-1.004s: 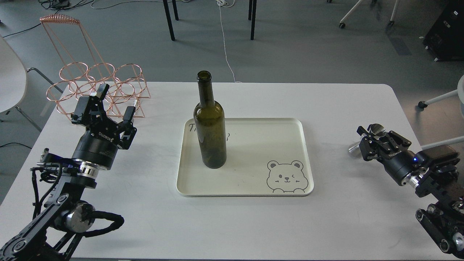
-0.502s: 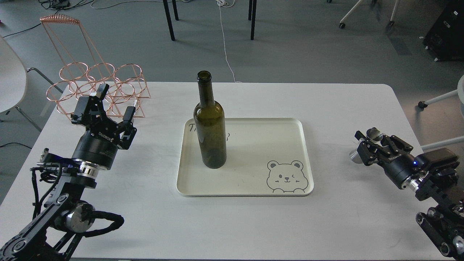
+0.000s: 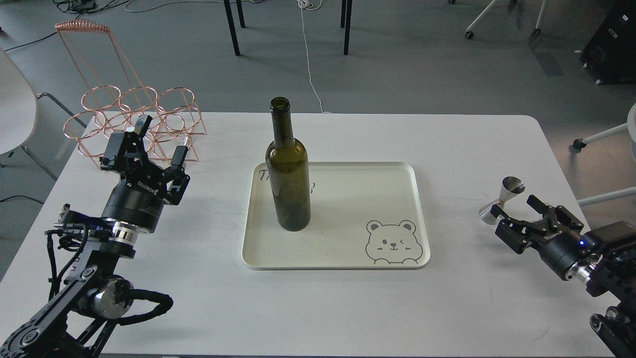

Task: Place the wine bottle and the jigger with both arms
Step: 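Lower the jigger onto the table beside the tray and release it, then raise the right gripper away from the placed jigger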

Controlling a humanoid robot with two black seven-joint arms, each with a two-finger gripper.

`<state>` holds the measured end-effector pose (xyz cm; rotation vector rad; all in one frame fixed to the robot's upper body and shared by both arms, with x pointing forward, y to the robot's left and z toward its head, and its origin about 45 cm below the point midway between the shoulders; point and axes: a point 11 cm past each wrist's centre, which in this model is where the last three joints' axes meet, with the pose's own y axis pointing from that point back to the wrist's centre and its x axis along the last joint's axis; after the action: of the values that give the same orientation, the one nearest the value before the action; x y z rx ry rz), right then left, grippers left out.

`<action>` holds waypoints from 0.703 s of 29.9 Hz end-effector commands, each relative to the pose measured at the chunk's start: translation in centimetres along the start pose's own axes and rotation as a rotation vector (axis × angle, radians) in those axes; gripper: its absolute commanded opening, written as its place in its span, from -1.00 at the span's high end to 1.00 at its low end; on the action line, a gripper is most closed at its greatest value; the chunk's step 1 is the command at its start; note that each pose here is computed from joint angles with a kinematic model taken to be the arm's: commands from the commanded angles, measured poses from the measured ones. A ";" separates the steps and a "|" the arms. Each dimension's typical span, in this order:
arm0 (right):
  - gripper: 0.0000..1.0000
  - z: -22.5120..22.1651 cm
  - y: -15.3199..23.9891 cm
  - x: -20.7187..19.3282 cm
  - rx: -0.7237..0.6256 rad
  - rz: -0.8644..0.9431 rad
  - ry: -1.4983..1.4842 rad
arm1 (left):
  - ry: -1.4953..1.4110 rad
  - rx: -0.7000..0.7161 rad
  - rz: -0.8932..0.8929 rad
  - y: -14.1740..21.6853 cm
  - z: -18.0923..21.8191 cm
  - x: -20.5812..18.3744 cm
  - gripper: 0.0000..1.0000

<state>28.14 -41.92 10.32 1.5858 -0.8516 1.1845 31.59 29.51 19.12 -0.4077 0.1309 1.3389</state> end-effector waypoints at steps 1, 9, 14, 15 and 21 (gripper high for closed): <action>-0.92 0.3 1.6 0.7 0.003 0.006 0.014 | 0.000 0.001 -0.001 0.0 0.0 0.0 -0.96; -0.93 -7.4 3.2 3.4 0.228 0.007 -0.163 | -0.008 0.001 -0.001 0.0 0.1 0.2 -0.96; -0.93 -12.4 2.3 8.1 0.370 0.077 -0.634 | -0.019 0.002 0.001 0.1 0.3 0.5 -0.96; -0.93 -12.6 1.9 9.0 0.383 0.097 -0.722 | -0.022 0.003 0.001 0.1 0.4 0.5 -0.96; -0.93 -12.9 -2.3 14.9 0.495 0.246 -1.302 | -0.059 0.015 -0.007 0.2 0.9 1.3 -0.96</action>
<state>28.42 -29.55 23.49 2.6060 -1.4648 0.6178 31.56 30.74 19.43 -0.3712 0.0997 1.3435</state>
